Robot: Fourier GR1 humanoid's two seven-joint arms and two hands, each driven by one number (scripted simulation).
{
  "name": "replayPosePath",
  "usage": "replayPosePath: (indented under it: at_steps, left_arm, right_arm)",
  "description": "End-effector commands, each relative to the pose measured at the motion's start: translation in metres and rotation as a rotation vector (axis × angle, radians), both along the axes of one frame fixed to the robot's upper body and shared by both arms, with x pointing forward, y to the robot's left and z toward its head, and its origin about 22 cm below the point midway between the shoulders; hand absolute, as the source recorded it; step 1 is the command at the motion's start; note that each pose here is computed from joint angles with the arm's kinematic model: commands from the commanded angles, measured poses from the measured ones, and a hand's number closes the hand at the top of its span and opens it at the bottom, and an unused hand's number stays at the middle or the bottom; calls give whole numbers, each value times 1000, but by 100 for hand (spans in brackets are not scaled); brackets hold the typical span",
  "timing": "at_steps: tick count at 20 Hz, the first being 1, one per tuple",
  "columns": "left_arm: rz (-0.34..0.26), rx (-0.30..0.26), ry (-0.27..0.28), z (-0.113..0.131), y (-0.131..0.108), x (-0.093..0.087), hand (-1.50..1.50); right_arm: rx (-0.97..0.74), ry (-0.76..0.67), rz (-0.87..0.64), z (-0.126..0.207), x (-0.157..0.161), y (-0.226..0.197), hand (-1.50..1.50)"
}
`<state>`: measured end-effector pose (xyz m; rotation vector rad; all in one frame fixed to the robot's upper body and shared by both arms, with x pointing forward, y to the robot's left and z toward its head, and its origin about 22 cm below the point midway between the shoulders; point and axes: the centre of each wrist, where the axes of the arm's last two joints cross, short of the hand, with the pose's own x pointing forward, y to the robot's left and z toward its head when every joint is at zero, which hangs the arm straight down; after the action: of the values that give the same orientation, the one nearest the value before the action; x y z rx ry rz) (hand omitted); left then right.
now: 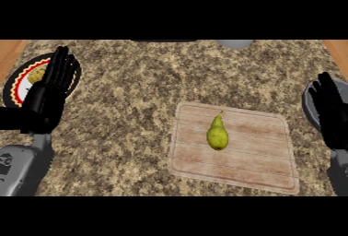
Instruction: Pick the pear from the cutting board and place it in the pan
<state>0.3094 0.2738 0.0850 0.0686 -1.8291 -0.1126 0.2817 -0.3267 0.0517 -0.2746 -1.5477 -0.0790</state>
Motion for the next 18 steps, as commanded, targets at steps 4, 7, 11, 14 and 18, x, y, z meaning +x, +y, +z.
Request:
replayPosePath:
  at_steps: [4, 7, 11, 14, 18]
  left_arm:
    - [-72, -26, 43, -35, -35, -19, 0]
    - [-122, -44, 133, -60, -51, -30, 0]
    - [-83, -57, 131, -72, -73, -65, 0]
    - [-86, -58, 138, -93, -62, -61, 0]
    - [-101, -40, 135, -77, -63, -54, 0]
  right_arm:
    - [194, -82, 391, 21, 41, 49, 150]
    - [-331, 106, 352, 33, 38, 14, 150]
    - [66, 76, 418, 8, 26, 29, -150]
    - [-60, 75, 496, 12, 7, -17, -150]
    - [-216, 67, 554, 39, 38, -9, -150]
